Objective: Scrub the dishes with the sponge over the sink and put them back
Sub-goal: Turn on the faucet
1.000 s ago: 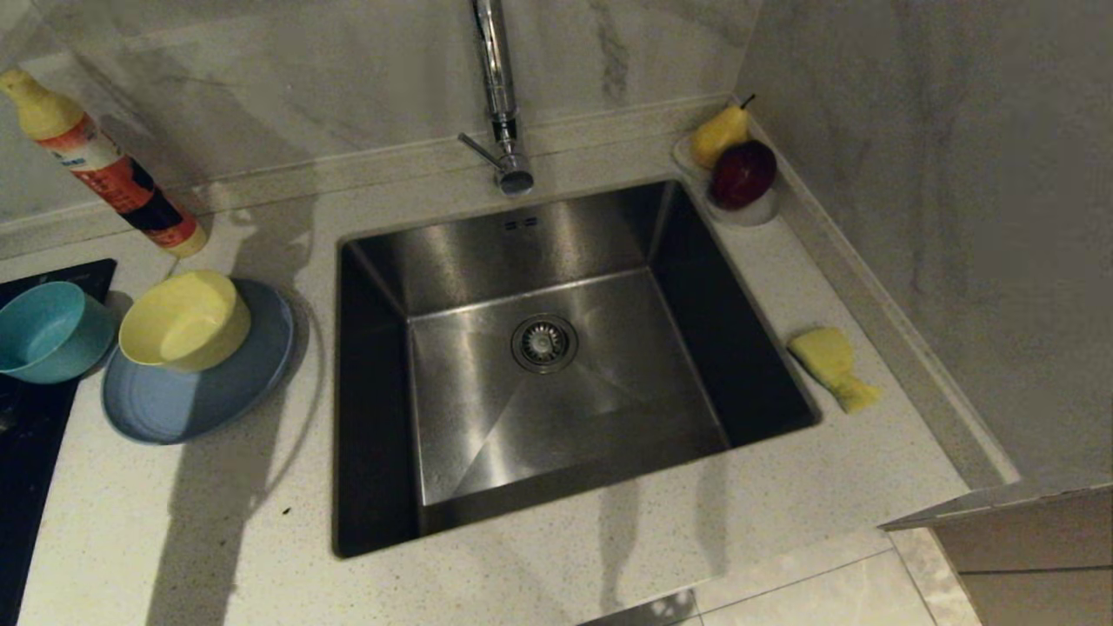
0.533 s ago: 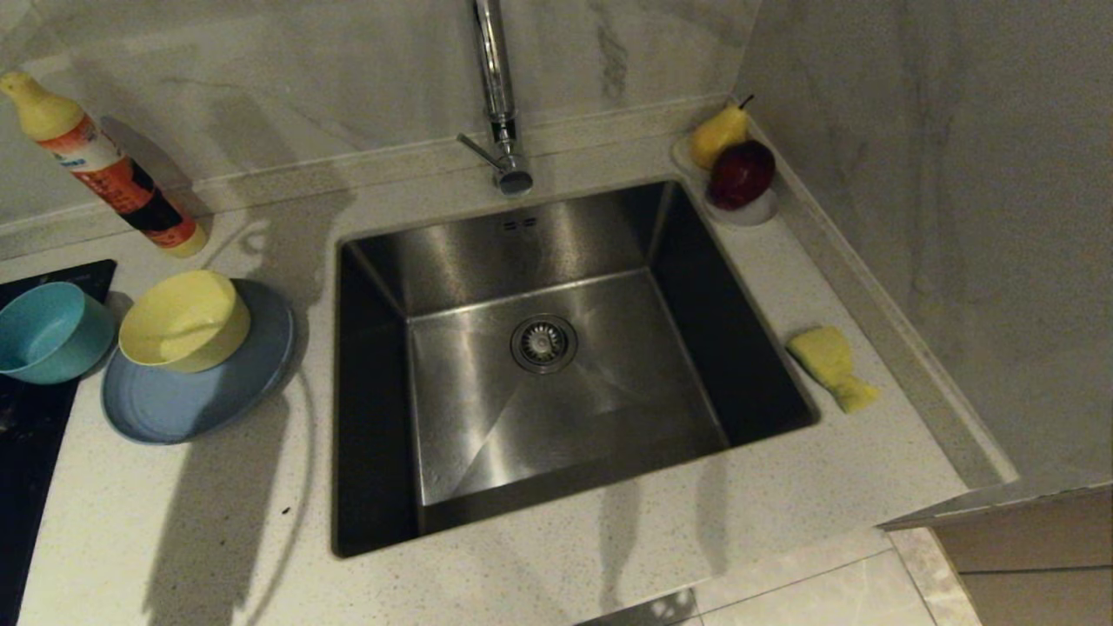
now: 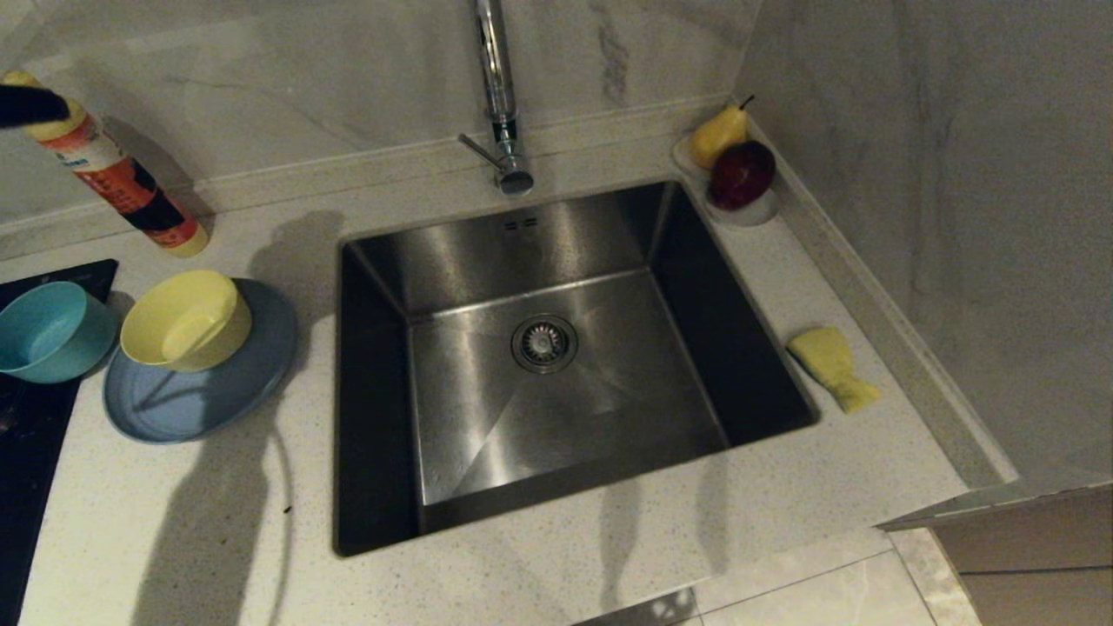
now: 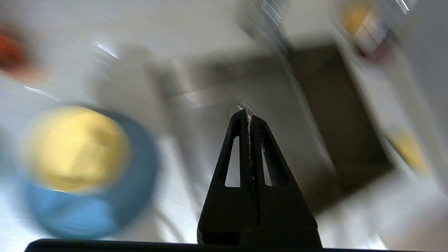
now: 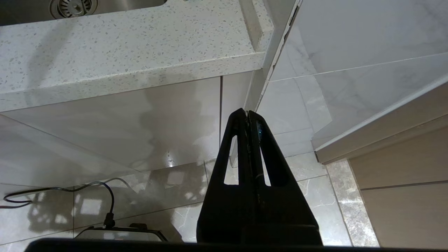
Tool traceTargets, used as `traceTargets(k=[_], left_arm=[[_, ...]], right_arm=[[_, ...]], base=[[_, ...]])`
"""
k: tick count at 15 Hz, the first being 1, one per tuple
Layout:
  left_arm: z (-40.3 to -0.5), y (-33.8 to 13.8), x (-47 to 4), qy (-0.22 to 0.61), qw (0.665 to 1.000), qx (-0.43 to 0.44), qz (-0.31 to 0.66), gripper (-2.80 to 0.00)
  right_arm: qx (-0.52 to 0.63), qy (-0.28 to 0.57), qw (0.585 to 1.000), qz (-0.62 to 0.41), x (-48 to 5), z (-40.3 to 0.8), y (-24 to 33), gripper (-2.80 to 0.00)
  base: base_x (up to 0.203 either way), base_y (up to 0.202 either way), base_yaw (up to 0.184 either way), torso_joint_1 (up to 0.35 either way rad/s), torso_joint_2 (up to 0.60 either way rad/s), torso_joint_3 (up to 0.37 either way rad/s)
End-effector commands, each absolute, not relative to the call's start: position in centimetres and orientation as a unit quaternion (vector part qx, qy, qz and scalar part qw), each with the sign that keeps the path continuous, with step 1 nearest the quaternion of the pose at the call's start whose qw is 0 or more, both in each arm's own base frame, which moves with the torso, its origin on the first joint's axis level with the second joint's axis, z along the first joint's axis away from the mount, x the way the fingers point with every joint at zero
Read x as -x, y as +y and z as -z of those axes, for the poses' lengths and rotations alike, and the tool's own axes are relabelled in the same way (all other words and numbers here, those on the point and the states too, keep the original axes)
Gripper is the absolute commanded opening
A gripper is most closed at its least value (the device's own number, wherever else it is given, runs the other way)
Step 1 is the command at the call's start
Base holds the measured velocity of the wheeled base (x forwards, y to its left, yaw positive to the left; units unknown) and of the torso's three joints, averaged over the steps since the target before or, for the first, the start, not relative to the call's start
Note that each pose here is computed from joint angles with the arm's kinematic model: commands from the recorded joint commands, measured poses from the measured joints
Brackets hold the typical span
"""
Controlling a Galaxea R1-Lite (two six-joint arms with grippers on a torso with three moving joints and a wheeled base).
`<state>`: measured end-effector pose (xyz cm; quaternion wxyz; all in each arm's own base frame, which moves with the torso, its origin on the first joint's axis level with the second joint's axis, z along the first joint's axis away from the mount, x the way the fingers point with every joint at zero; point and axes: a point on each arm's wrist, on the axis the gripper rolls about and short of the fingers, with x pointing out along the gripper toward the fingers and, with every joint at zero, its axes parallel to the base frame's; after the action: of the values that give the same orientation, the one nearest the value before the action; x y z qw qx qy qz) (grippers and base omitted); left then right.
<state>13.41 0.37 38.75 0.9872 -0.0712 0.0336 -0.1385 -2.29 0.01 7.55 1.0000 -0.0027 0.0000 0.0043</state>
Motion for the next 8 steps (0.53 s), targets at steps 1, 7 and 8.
traceTargets(k=[1,7,8], left_arm=[[-37.2,-0.2,-15.4,0.089,0.974,0.085,0.189,-2.80],[-34.9,-2.8,-24.7,0.128,0.954,0.134,0.236,-2.80],[-34.8,-3.4,-26.5,0.110,0.957,0.142,0.226,-2.80]], right_arm=[[0.003,0.000,1.000,-0.005,2.3,-7.5,0.0,-2.80],[0.003,0.000,1.000,-0.005,2.3,-7.5,0.0,-2.80],[0.003,0.000,1.000,-0.005,2.3,-7.5,0.0,-2.80]], base=[[0.000,0.000,0.000,0.000,0.00,0.000],[0.000,0.000,0.000,0.000,0.00,0.000],[0.000,0.000,0.000,0.000,0.00,0.000]])
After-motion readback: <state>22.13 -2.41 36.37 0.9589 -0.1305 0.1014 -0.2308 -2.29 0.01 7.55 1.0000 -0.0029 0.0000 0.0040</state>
